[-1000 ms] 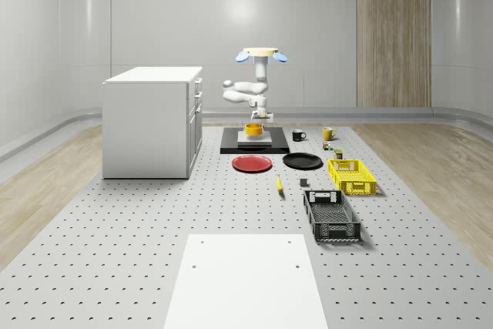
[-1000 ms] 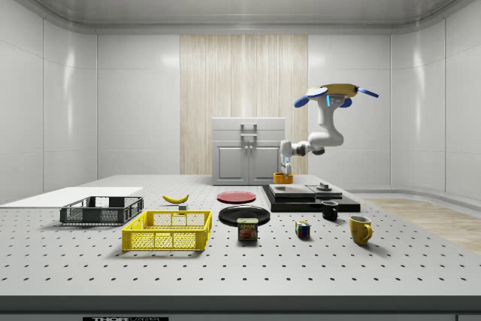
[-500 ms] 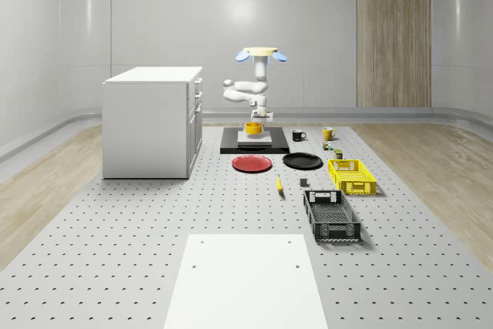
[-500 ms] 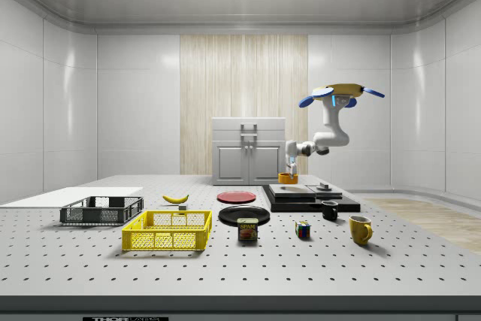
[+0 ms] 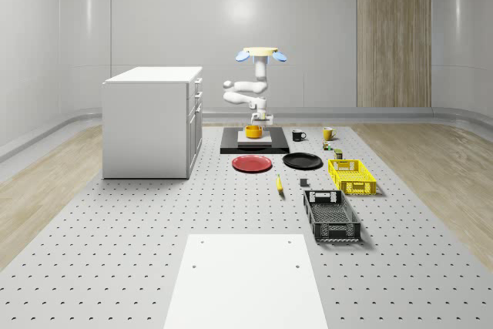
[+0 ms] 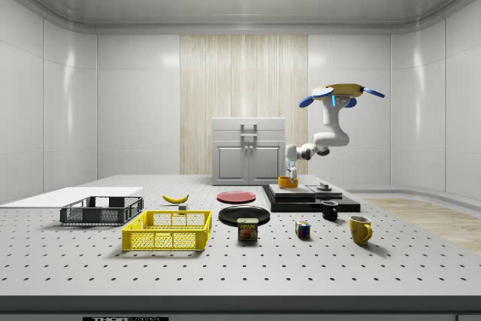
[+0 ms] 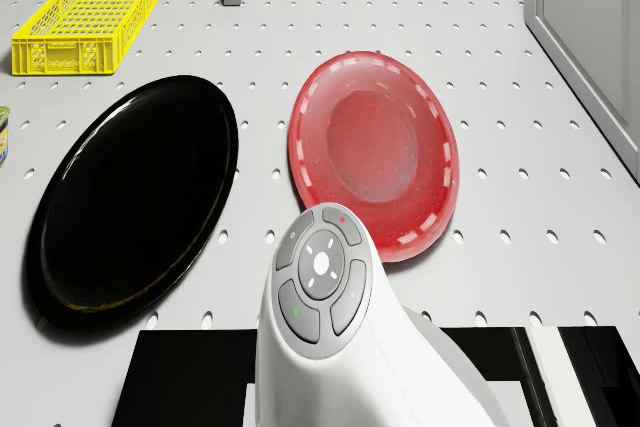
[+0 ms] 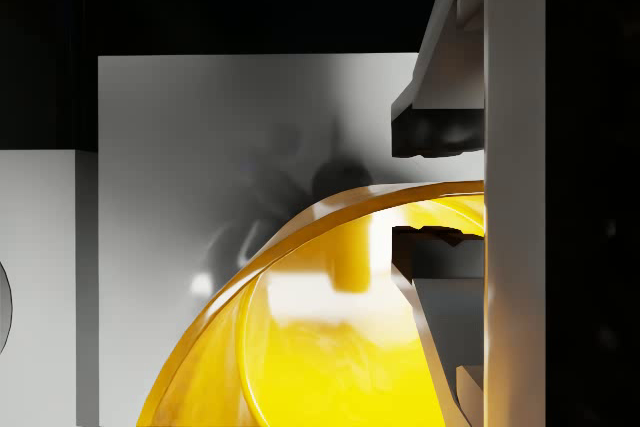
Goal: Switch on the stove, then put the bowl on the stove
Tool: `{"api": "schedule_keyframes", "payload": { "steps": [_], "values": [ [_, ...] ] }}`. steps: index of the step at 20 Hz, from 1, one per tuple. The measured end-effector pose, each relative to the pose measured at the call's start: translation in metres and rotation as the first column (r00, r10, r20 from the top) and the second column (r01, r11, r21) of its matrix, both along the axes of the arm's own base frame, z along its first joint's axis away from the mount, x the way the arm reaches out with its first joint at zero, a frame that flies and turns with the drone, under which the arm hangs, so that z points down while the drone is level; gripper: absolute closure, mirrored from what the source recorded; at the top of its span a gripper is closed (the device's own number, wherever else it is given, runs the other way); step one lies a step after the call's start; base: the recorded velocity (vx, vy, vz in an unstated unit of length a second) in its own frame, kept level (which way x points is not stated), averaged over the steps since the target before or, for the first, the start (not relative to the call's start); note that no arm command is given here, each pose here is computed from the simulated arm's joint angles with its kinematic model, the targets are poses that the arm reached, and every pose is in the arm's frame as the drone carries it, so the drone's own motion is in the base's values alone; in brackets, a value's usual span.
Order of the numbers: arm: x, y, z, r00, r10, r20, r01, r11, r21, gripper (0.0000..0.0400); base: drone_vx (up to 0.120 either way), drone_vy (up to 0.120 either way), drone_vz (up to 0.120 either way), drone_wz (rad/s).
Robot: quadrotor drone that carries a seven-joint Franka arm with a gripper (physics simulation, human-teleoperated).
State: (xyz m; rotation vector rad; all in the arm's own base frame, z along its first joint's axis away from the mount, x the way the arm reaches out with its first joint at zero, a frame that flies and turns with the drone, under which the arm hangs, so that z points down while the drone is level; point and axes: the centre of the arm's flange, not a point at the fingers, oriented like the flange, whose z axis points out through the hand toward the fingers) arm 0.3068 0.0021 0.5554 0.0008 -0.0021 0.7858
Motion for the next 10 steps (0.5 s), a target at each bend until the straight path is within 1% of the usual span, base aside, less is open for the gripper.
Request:
{"api": "schedule_keyframes", "payload": {
  "steps": [1, 2, 4, 7, 10],
  "values": [
    [0.0000, 0.000, 0.001, 1.000, 0.000, 0.0000, 0.000, 1.000, 0.000, 0.0182, 0.000, 0.000, 0.000, 0.000],
    [0.0000, 0.000, 0.002, 1.000, 0.000, 0.0000, 0.000, 1.000, 0.000, 0.0142, 0.000, 0.000, 0.000, 0.000],
    [0.0000, 0.000, -0.001, 1.000, 0.000, 0.0000, 0.000, 1.000, 0.000, 0.0086, 0.000, 0.000, 0.000, 0.000],
    [0.0000, 0.000, -0.010, 1.000, 0.000, 0.0000, 0.000, 1.000, 0.000, 0.0041, 0.000, 0.000, 0.000, 0.000],
    [0.0000, 0.000, -0.017, 1.000, 0.000, -0.0001, 0.000, 1.000, 0.000, 0.0021, 0.000, 0.000, 0.000, 0.000]
  ]
}}
